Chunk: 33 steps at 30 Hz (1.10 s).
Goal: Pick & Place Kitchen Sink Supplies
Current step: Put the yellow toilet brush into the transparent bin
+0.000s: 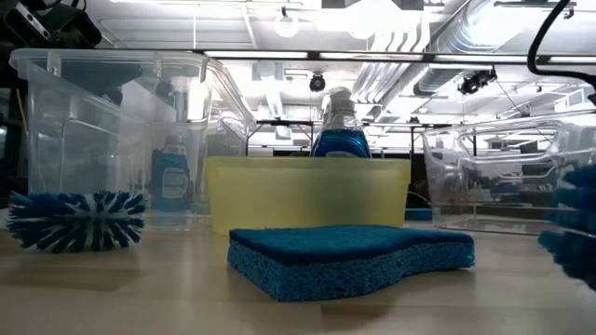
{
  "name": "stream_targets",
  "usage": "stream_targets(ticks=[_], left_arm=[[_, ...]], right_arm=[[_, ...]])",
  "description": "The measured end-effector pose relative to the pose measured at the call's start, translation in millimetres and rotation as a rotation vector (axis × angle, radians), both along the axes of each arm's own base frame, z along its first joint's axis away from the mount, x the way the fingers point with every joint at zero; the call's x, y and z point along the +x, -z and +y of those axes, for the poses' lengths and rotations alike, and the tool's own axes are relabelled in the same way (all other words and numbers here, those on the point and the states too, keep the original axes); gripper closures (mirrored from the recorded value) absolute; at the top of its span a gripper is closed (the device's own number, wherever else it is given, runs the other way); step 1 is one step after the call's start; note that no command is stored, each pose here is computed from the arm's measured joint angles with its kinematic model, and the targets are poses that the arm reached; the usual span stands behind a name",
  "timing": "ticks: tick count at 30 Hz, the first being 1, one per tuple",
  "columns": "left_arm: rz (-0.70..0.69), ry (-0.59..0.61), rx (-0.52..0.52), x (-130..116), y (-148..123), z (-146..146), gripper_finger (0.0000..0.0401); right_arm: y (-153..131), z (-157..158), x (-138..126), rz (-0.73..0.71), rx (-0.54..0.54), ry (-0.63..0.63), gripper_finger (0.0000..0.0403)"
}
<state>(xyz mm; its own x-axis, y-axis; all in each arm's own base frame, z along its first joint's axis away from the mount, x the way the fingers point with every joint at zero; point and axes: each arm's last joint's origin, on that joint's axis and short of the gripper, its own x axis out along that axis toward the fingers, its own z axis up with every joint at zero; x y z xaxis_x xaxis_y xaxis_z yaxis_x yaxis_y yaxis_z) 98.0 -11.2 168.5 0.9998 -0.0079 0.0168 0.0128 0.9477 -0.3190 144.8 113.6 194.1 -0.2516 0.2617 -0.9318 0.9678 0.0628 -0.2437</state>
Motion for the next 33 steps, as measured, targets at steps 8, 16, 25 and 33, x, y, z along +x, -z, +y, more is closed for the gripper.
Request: stream_targets(ticks=[8, 16, 25, 33], left_arm=[[0.000, 0.000, 0.000, 0, 0, 0, 0.0399], [0.000, 0.000, 0.000, 0, 0, 0, 0.0399], [0.000, 0.000, 0.000, 0, 0, 0, 0.0399], [0.000, 0.000, 0.000, 0, 0, 0, 0.0399]], right_arm=[[-24, 1, 0, 0.036, -0.046, -0.001, 0.0144], [-37, 2, -10, 0.230, -0.049, 0.038, 0.0144], [-15, 5, -7, 0.445, -0.012, 0.061, 0.0144], [5, -6, 3, 0.478, -0.040, 0.086, 0.0144]])
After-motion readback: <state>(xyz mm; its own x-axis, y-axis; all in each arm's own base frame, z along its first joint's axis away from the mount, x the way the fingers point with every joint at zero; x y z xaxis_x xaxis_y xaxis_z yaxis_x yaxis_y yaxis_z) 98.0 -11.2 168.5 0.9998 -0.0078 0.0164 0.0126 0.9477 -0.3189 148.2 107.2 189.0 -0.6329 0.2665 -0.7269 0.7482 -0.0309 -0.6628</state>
